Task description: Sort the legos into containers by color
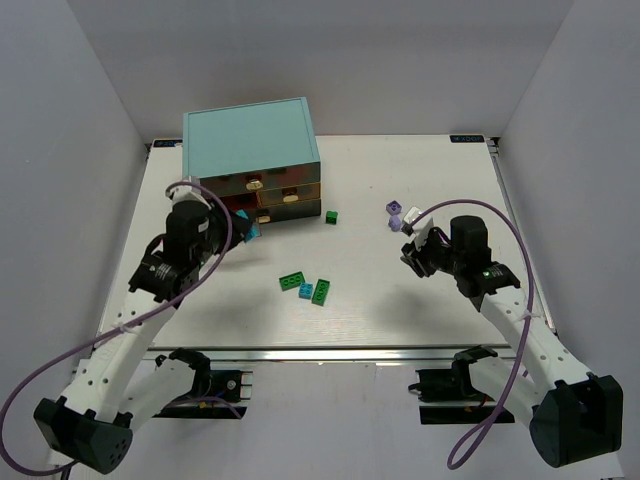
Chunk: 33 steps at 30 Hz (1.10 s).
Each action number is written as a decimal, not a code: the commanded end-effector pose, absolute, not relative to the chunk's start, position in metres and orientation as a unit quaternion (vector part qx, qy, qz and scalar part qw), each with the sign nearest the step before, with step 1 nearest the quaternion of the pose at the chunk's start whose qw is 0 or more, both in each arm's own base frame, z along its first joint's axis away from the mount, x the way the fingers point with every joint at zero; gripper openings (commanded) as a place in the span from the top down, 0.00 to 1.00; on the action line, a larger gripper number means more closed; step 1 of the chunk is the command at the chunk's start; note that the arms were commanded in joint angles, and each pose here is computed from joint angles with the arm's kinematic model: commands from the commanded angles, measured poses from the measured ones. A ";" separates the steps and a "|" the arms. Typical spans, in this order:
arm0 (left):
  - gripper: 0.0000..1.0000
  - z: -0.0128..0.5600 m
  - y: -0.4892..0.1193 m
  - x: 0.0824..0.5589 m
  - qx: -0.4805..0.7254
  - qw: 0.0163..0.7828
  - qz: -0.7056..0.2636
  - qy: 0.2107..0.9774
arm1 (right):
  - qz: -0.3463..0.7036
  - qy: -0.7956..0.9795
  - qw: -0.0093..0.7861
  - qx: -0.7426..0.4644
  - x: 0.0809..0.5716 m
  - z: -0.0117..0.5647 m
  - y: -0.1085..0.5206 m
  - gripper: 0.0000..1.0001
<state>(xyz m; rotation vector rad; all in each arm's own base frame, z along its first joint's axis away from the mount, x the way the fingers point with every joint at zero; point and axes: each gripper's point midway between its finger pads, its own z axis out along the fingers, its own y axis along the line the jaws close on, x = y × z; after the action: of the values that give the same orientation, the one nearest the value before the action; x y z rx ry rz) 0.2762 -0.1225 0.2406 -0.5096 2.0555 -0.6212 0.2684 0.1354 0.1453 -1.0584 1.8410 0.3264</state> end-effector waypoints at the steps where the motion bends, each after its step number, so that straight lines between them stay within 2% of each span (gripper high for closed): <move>1: 1.00 0.273 -0.103 0.309 -0.235 0.516 -0.209 0.797 | 0.130 0.742 0.493 -0.434 0.275 0.160 0.138 0.57; 7: 1.00 0.274 -0.088 0.356 -0.280 0.536 -0.133 0.785 | 0.131 0.742 0.494 -0.434 0.275 0.160 0.138 0.57; 9: 0.96 0.273 -0.081 0.366 -0.292 0.542 -0.117 0.779 | 0.134 0.740 0.494 -0.436 0.274 0.160 0.140 0.57; 12: 0.80 0.270 -0.077 0.378 -0.304 0.549 -0.098 0.772 | 0.134 0.740 0.494 -0.436 0.274 0.161 0.139 0.57; 16: 0.64 0.265 -0.068 0.388 -0.318 0.553 -0.072 0.767 | 0.135 0.739 0.493 -0.438 0.273 0.160 0.140 0.57; 17: 0.53 0.265 -0.067 0.389 -0.319 0.554 -0.068 0.766 | 0.136 0.739 0.493 -0.439 0.273 0.161 0.140 0.57; 19: 0.42 0.264 -0.063 0.392 -0.325 0.556 -0.062 0.763 | 0.139 0.739 0.490 -0.440 0.272 0.159 0.141 0.56; 20: 0.33 0.261 -0.062 0.393 -0.324 0.555 -0.057 0.764 | 0.138 0.739 0.490 -0.441 0.272 0.159 0.141 0.56; 24: 0.18 0.258 -0.058 0.398 -0.326 0.555 -0.050 0.764 | 0.149 0.734 0.483 -0.453 0.268 0.157 0.144 0.52; 29: 0.19 0.270 -0.057 0.389 -0.319 0.563 -0.069 0.760 | 0.187 0.710 0.463 -0.496 0.251 0.149 0.156 0.46; 31: 0.32 0.268 -0.065 0.379 -0.278 0.564 -0.087 0.772 | 0.202 0.680 0.460 -0.534 0.239 0.145 0.162 0.45; 33: 0.53 0.296 -0.087 0.365 -0.207 0.597 -0.158 0.759 | 0.238 0.640 0.459 -0.568 0.221 0.145 0.175 0.42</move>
<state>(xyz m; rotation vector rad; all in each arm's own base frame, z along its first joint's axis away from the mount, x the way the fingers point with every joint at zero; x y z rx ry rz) 0.3837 -0.0663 0.2458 -0.6863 1.8583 -0.1805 0.2455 0.1540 0.1370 -1.2431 1.7582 0.4631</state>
